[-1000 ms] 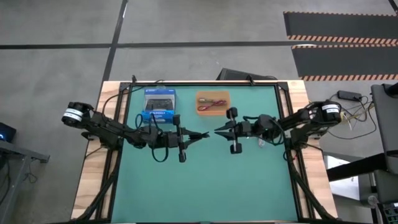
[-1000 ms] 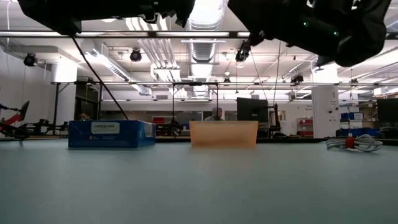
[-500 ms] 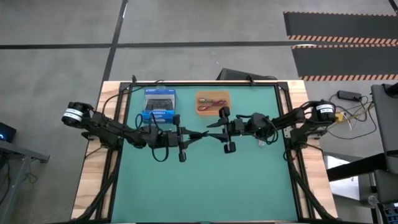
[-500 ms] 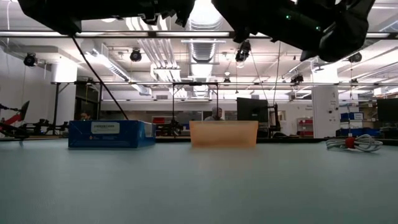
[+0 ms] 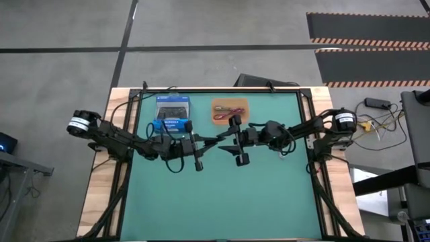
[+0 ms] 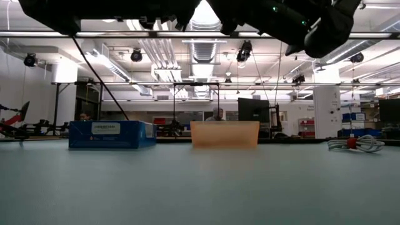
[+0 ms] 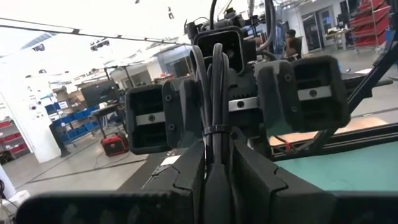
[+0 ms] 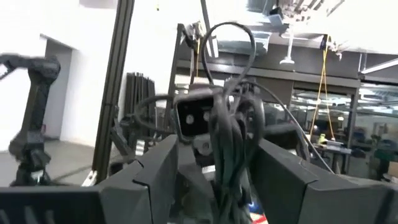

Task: Pick and place USB-C Cables
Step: Put the black charger cable into the orange bin

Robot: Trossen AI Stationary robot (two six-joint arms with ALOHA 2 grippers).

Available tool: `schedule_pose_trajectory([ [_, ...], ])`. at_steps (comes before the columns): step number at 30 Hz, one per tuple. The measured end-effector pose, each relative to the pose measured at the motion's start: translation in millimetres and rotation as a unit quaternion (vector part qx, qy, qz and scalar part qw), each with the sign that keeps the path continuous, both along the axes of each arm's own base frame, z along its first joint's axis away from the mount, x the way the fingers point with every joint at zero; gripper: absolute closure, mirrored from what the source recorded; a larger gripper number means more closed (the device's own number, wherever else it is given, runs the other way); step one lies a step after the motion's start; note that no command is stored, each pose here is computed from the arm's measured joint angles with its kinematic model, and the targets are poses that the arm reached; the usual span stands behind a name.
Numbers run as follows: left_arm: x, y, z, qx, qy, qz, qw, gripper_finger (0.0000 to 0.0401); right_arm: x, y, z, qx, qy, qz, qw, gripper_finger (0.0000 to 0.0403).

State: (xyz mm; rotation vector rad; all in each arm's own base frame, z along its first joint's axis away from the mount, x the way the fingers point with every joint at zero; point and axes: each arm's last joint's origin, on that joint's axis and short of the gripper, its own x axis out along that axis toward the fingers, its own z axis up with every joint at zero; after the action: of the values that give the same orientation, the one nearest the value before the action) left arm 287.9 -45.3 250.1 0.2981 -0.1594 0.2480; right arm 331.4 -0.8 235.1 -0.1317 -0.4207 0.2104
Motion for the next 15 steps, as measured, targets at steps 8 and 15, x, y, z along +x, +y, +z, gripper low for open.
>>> schedule_pose_trajectory([
  [8, 0.1, 0.8, -0.2, -0.009, -0.001, 0.004, 1.000, 0.0343, 10.4, -0.6, -2.4, 0.002, 0.003, -0.007, 1.000, 0.0258],
  [15, 0.0, 0.7, -0.1, -0.009, -0.001, 0.003, 1.000, 0.0343, 9.8, -1.1, -1.1, -0.003, 0.000, -0.014, 1.000, 0.0375],
])
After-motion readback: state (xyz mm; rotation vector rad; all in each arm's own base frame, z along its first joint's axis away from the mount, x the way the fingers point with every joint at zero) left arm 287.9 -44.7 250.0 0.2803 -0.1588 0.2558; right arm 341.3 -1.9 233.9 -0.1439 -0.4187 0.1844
